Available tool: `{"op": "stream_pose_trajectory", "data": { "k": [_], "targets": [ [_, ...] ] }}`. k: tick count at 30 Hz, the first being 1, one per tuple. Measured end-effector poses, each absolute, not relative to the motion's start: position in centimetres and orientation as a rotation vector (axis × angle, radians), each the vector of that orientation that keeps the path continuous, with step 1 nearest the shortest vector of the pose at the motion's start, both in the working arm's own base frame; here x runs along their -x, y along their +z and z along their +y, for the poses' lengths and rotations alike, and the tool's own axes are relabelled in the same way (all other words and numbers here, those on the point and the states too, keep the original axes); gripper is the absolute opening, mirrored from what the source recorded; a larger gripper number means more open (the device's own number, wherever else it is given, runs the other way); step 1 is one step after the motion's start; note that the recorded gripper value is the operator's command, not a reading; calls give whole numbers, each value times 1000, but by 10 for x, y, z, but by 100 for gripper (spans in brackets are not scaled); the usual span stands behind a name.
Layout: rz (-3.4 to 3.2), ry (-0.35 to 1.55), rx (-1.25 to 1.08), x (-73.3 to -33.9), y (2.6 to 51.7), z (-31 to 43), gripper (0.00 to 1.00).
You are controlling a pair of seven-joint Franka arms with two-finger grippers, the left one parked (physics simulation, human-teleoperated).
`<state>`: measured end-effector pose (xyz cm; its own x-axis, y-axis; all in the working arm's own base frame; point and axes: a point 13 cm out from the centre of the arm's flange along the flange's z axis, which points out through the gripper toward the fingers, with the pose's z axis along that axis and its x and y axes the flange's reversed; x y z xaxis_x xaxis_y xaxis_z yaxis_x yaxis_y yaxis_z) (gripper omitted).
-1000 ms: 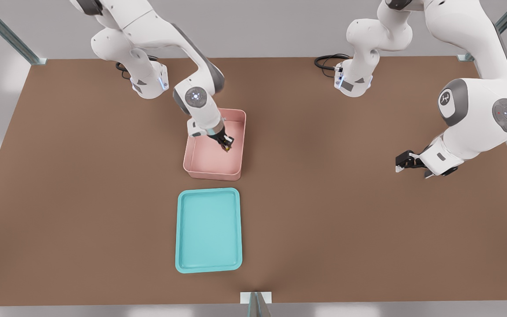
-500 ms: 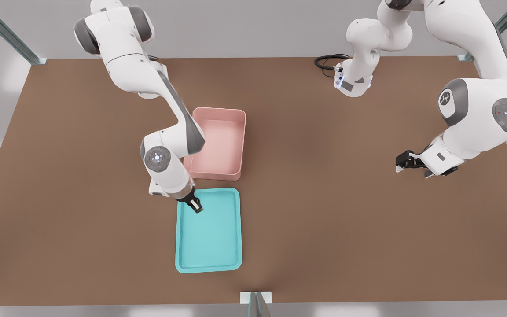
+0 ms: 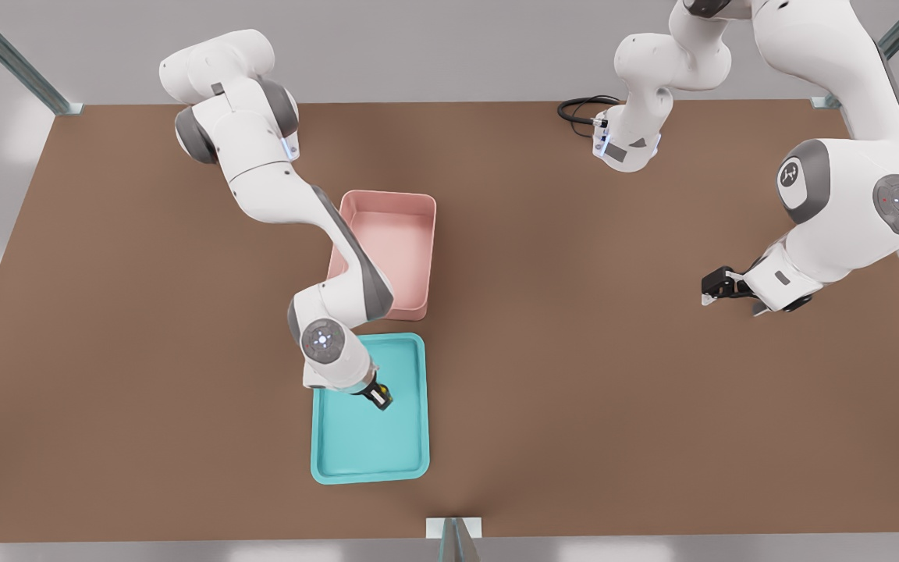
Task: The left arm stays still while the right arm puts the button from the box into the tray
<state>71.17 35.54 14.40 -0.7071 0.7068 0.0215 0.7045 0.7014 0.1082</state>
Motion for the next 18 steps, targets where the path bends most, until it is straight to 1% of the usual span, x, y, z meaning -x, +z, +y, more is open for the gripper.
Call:
{"op": "stream_pose_trajectory", "data": {
  "k": [1,2,4,6,8,9,10,12,18],
  "targets": [
    [2863,188,-1194,-716,165,352,100],
    [2844,201,-1195,-720,197,345,100],
    [2836,191,-1235,-723,249,299,100],
    [2860,134,-1316,-695,290,204,100],
    [2837,88,-1387,-672,346,80,100],
    [2842,66,-1399,-657,363,36,100],
    [2873,46,-1383,-636,372,11,100],
    [2957,21,-1287,-608,382,-2,100],
    [3178,-20,-925,-587,371,15,100]
  ]
}}
